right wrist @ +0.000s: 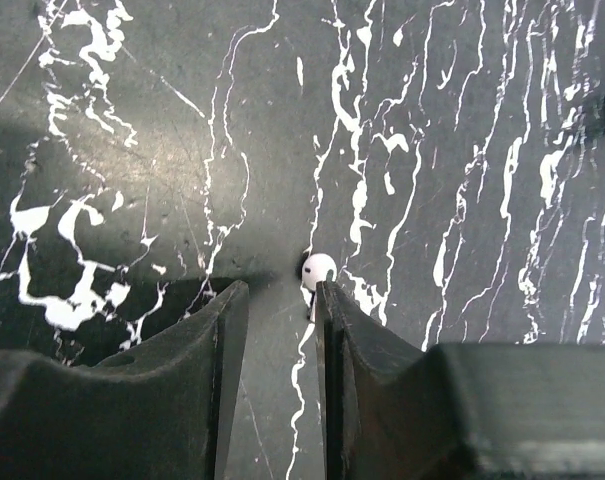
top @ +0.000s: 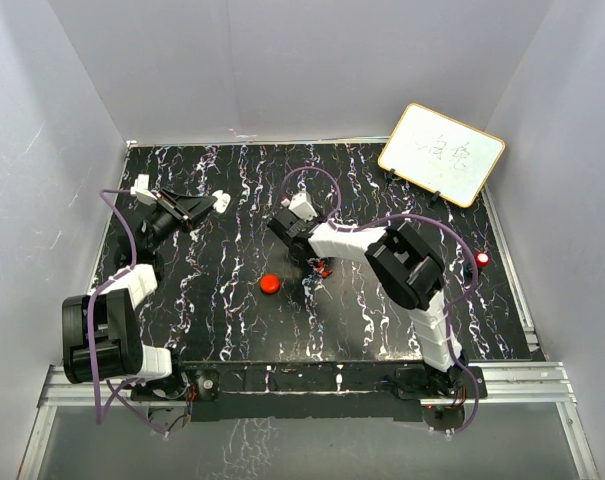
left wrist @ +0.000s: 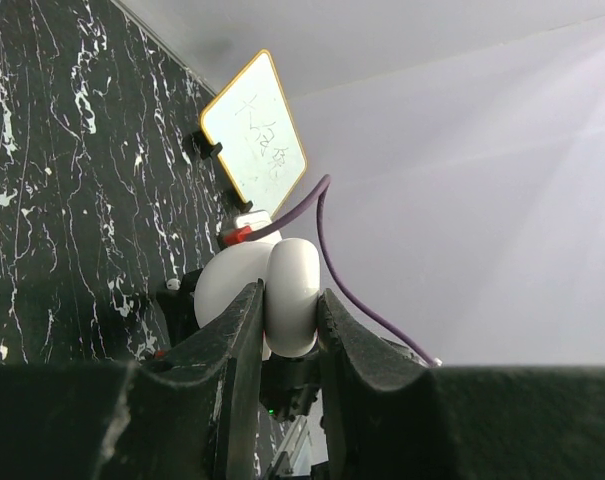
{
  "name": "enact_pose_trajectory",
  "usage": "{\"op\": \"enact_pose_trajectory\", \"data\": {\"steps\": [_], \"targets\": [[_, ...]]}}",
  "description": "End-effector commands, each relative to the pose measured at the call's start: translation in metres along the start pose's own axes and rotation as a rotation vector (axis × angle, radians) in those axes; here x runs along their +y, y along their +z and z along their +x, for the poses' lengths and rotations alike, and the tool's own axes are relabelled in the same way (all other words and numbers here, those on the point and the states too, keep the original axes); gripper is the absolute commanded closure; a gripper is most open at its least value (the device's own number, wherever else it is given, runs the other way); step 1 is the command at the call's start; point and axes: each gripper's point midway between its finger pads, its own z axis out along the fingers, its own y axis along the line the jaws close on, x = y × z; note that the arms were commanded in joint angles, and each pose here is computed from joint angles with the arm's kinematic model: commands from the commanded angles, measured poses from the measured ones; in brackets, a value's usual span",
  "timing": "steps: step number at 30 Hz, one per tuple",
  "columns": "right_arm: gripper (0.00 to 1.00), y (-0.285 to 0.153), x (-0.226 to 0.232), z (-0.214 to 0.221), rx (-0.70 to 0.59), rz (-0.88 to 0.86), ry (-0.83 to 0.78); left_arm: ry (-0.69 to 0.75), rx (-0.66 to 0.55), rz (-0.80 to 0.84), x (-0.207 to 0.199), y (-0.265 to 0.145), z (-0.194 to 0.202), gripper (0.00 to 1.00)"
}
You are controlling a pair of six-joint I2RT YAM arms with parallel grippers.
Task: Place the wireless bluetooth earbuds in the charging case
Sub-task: Adjust the earbud at the center of the board.
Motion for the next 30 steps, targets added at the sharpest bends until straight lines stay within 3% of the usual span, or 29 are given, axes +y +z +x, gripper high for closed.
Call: {"op": "enact_pose_trajectory", "data": {"steps": [1,5,12,30], "targets": [[0.68,-0.015,-0.003,-0.025,-0.058,-0.104,0.141,0.023,0.012,0.023,-0.01,-0.005,0.003,1.0],[0.67,-0.014,-0.006,-0.021,-0.049,-0.115,0.152,0.021,0.012,0.017,-0.008,-0.005,0.003,1.0],[0.56,-0.01,-0.012,-0.021,-0.042,-0.16,0.242,0.02,0.015,0.012,-0.005,-0.005,0.003,1.0],[0.57,-0.006,-0.007,-0.016,-0.026,-0.2,0.258,0.015,0.017,0.004,0.0,-0.004,0.004,1.0]]}}
